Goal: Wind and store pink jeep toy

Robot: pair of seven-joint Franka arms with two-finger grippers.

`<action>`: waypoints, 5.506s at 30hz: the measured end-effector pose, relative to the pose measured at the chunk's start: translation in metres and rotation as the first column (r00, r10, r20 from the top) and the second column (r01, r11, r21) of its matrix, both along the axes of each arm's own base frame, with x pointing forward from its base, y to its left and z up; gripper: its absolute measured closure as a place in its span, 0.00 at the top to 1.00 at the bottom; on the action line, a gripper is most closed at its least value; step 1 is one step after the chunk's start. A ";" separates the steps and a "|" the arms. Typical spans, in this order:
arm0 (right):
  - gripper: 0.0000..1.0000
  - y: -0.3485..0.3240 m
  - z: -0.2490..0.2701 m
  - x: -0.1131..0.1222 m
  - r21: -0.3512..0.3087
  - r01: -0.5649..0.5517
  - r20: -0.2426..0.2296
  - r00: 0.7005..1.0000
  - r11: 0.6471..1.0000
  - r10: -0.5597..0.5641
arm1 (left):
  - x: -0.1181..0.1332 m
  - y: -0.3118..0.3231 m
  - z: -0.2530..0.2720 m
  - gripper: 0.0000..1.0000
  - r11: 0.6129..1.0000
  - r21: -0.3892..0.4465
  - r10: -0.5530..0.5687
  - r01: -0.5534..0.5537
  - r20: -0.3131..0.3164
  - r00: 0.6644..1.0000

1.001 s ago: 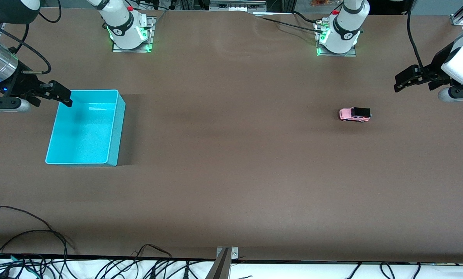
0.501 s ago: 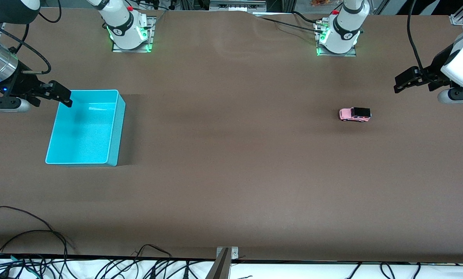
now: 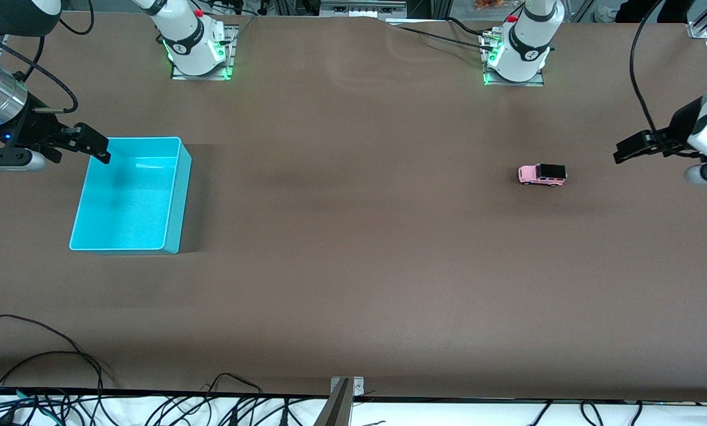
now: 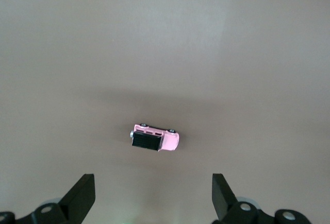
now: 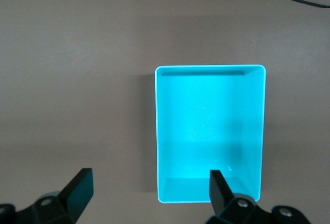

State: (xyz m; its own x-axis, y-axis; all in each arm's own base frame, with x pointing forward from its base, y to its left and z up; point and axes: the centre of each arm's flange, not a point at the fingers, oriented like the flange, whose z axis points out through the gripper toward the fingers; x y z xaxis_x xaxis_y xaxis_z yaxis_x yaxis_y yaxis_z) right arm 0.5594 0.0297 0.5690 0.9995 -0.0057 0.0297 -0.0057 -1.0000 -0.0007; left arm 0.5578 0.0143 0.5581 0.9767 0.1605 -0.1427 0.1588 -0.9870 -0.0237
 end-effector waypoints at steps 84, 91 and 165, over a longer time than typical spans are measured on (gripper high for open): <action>1.00 0.000 0.000 0.000 0.000 0.000 0.001 1.000 1.000 0.000 | -0.115 0.011 -0.315 1.00 0.417 -0.049 -0.907 0.908 0.042 0.419; 1.00 0.000 0.000 0.000 0.000 0.000 0.001 1.000 1.000 0.000 | -0.124 0.010 -0.324 1.00 0.354 -0.077 -0.933 0.932 0.038 0.357; 1.00 -0.001 0.000 0.000 0.000 0.002 0.001 1.000 1.000 -0.002 | -0.114 -0.050 -0.348 0.51 -0.101 0.064 -0.994 0.993 0.025 -0.103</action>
